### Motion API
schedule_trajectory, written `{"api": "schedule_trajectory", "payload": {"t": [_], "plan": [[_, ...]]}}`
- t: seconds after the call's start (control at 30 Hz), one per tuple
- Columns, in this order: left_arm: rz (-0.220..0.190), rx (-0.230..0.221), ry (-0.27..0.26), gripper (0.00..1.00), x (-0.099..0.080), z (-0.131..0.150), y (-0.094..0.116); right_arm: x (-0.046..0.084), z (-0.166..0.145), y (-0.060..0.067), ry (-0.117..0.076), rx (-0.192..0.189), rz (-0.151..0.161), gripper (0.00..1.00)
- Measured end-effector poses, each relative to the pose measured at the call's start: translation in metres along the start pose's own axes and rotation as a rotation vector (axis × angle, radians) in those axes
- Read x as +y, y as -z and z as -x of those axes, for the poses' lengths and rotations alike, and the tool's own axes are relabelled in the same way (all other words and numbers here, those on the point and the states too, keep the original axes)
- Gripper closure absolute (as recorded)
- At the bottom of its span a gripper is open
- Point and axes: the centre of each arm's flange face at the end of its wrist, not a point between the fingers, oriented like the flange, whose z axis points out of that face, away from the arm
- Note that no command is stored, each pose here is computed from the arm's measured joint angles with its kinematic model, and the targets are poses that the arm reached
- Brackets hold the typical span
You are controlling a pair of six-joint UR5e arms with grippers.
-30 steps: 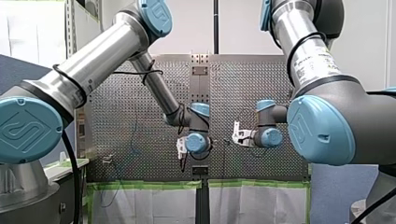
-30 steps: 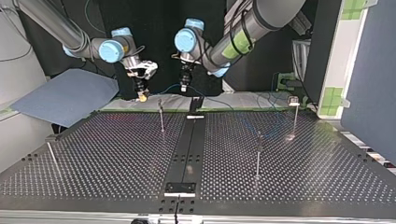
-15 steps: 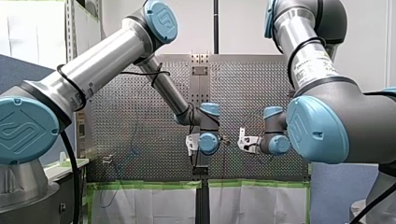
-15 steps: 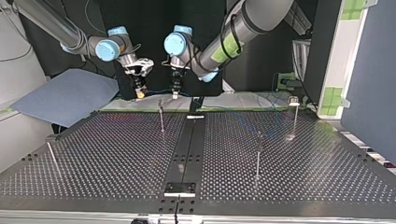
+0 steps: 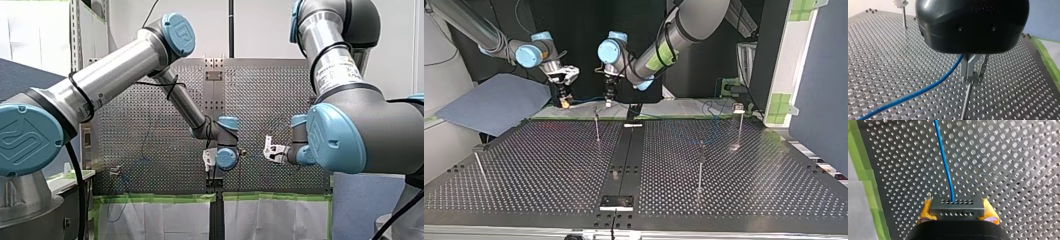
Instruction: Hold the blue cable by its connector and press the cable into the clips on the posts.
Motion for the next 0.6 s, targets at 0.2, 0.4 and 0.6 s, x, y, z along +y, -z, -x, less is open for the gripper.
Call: {"api": "schedule_trajectory", "payload": {"t": [0.2, 0.4, 0.6], "plan": [[0.005, 0.006, -0.008, 1.00, 0.000, -0.007, -0.008, 0.017, -0.008, -0.003, -0.009, 0.016, 0.011, 1.00], [0.010, 0.010, -0.023, 1.00, -0.003, -0.012, -0.012, 0.030, -0.015, -0.005, -0.009, 0.031, 0.022, 1.00], [0.007, -0.006, -0.015, 1.00, -0.007, -0.006, -0.018, 0.037, -0.018, -0.007, -0.008, 0.040, 0.023, 1.00]]}}
